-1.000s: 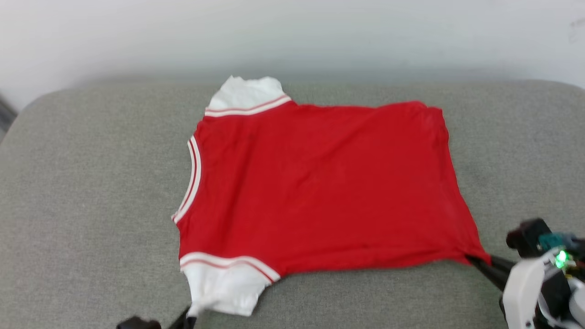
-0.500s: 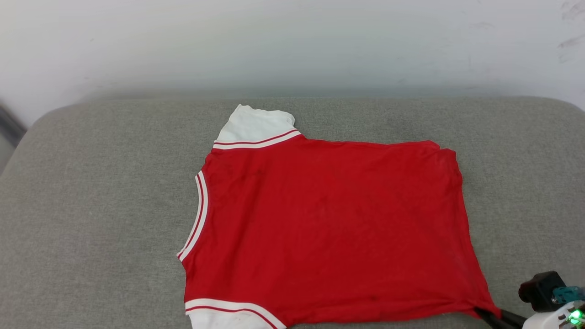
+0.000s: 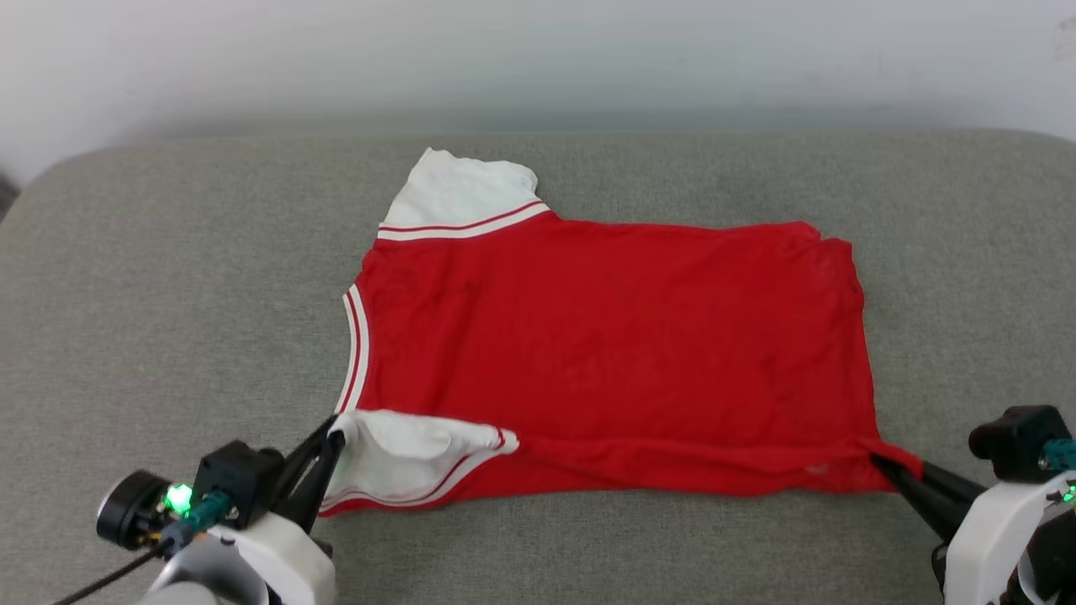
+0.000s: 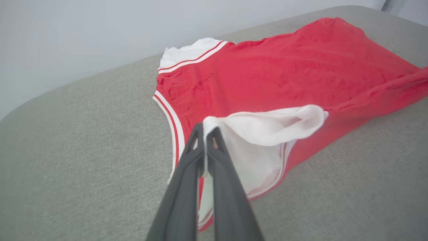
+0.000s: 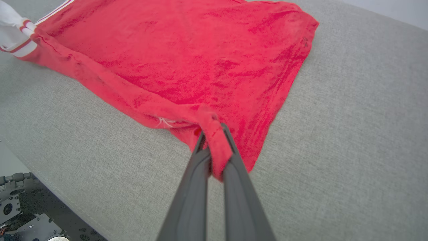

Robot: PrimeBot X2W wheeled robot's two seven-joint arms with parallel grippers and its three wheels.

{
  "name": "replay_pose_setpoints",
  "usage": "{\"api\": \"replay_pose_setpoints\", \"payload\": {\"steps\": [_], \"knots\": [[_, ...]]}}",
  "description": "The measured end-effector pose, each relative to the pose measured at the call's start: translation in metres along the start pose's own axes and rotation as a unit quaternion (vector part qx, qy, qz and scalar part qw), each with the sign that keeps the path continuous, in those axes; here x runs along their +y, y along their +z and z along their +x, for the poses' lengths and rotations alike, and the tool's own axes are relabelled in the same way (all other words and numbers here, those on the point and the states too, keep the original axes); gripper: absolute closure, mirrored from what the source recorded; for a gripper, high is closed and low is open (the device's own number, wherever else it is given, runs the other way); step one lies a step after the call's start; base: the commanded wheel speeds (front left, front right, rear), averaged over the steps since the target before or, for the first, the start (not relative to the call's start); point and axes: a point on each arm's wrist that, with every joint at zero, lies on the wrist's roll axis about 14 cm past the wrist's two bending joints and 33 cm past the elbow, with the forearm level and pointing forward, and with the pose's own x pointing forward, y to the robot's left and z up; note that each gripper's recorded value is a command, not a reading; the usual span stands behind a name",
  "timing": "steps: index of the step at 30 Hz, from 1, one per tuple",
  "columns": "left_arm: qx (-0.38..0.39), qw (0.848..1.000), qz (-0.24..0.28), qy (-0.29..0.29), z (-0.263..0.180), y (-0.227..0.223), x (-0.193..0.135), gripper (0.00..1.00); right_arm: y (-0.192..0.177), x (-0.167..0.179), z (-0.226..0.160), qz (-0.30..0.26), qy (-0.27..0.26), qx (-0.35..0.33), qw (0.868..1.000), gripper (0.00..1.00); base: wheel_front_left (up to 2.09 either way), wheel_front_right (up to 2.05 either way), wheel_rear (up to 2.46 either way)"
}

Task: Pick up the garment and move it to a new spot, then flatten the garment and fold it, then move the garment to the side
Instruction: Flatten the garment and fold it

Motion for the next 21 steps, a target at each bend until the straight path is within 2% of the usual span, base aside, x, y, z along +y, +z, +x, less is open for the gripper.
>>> {"api": "replay_pose_setpoints", "payload": {"steps": [10, 15, 21], "knots": [[0.005, 0.998, 0.051, -0.028, 0.07, 0.016, 0.022, 1.0, 0.021, -0.02, 0.035, -0.01, -0.01, 0.002, 1.0, 1.0, 0.0, 0.0, 0.0], [0.036, 0.997, 0.06, -0.032, 0.101, -0.005, 0.035, 1.0, 0.015, -0.037, 0.06, -0.009, -0.021, 0.028, 0.999, 1.0, 0.0, 0.0, 0.0], [0.093, 0.994, 0.05, -0.04, 0.122, -0.048, 0.043, 1.0, -0.017, -0.046, 0.086, 0.002, -0.02, 0.093, 0.995, 1.0, 0.0, 0.0, 0.0]]}}
